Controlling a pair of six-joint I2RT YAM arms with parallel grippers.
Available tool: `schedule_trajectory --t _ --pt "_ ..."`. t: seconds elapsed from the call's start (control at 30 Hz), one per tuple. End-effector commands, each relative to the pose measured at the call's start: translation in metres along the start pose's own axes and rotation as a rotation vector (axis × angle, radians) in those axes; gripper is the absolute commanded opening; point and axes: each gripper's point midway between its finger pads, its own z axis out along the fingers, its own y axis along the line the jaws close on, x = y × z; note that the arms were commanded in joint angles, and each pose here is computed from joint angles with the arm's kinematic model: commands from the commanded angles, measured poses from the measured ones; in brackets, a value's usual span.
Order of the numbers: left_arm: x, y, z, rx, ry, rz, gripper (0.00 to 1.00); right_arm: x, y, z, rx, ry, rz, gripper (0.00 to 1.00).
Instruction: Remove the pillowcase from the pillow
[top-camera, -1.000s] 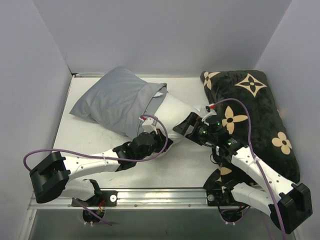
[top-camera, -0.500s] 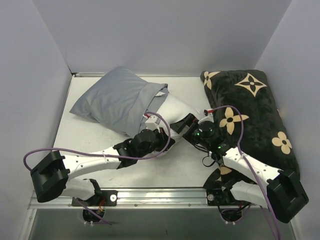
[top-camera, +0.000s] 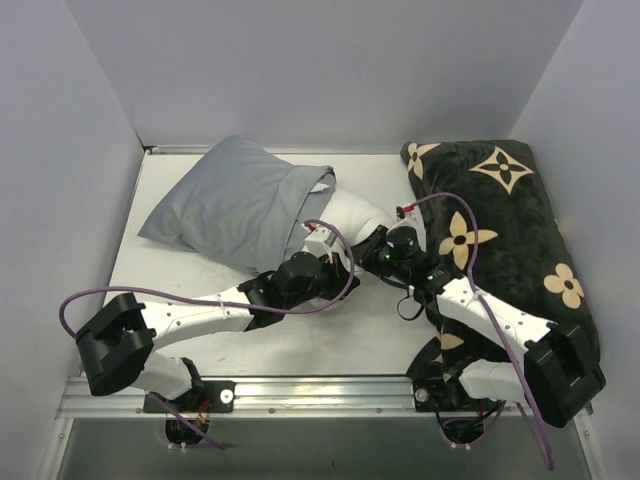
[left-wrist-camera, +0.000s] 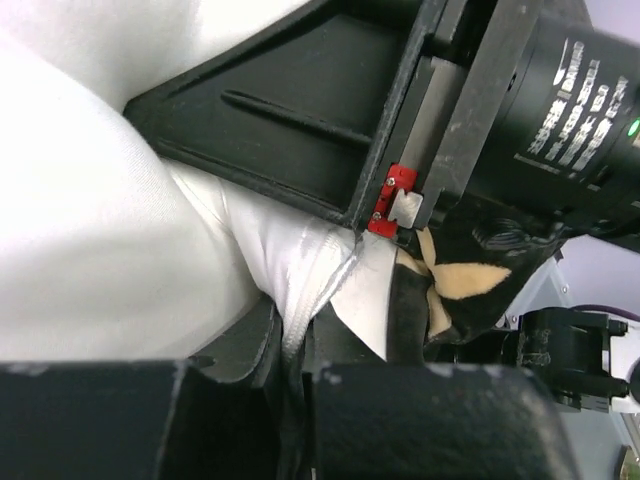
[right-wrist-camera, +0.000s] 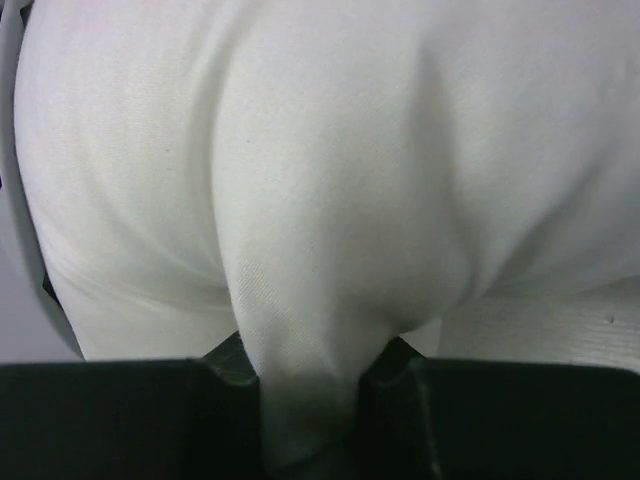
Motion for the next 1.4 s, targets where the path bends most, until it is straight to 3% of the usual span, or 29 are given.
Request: schedule_trajectory --t 0.0,0.13,0.17,0.2,0.33,0.43,0.47,0.53,0.57,0.7,0.9,0.93,0.97,1.17,1.37 --pt "-0.010 -0.169 -0.067 0.677 0.098 0.022 0.00 -0.047 0.043 0.002 -0.057 -0.138 -0.050 0.00" --pt "-0.025 -0.167 -0.074 0.646 0.040 0.051 0.00 -0.055 0.045 -0.011 -0.018 -0.132 -0.142 0.00" --pt "-0.026 -0.163 -0.074 0.622 0.035 0.058 0.05 -0.057 0.046 -0.016 -0.014 -0.134 -0.162 0.00" --pt "-0.035 -0.161 -0.073 0.602 -0.001 0.077 0.26 -0.060 0.043 -0.019 0.003 -0.138 -0.199 0.00" --pt "-0.075 -0.157 -0.085 0.524 -0.143 0.128 0.60 -0.060 0.036 -0.032 0.019 -0.127 -0.247 0.00" --pt "-0.113 -0.142 -0.096 0.374 -0.275 0.150 0.67 -0.062 0.032 -0.037 0.021 -0.120 -0.261 0.00" --pt "-0.115 -0.126 -0.096 0.288 -0.276 0.157 0.67 -0.064 0.033 -0.039 0.014 -0.124 -0.262 0.00" --pt "-0.154 -0.090 -0.111 0.051 -0.420 0.122 0.67 -0.065 0.033 -0.042 -0.002 -0.111 -0.260 0.00" --pt "-0.158 -0.053 -0.115 -0.137 -0.443 0.130 0.70 -0.070 0.036 -0.045 -0.010 -0.121 -0.258 0.00" --pt "-0.178 -0.006 -0.132 -0.401 -0.473 0.217 0.71 -0.076 0.046 -0.052 -0.033 -0.115 -0.284 0.00" --pt "-0.178 0.021 -0.115 -0.476 -0.402 0.319 0.77 -0.080 0.058 -0.056 -0.056 -0.104 -0.302 0.00" --pt "-0.175 0.022 -0.107 -0.463 -0.372 0.331 0.87 -0.082 0.062 -0.056 -0.063 -0.107 -0.302 0.00" --pt "-0.174 0.023 -0.103 -0.459 -0.360 0.340 0.89 -0.082 0.065 -0.056 -0.071 -0.104 -0.303 0.00" --pt "-0.177 0.046 -0.093 -0.523 -0.349 0.345 0.89 -0.082 0.066 -0.058 -0.068 -0.090 -0.306 0.00" --pt "-0.180 0.060 -0.088 -0.507 -0.352 0.325 0.82 -0.086 0.071 -0.066 -0.075 -0.100 -0.311 0.00"
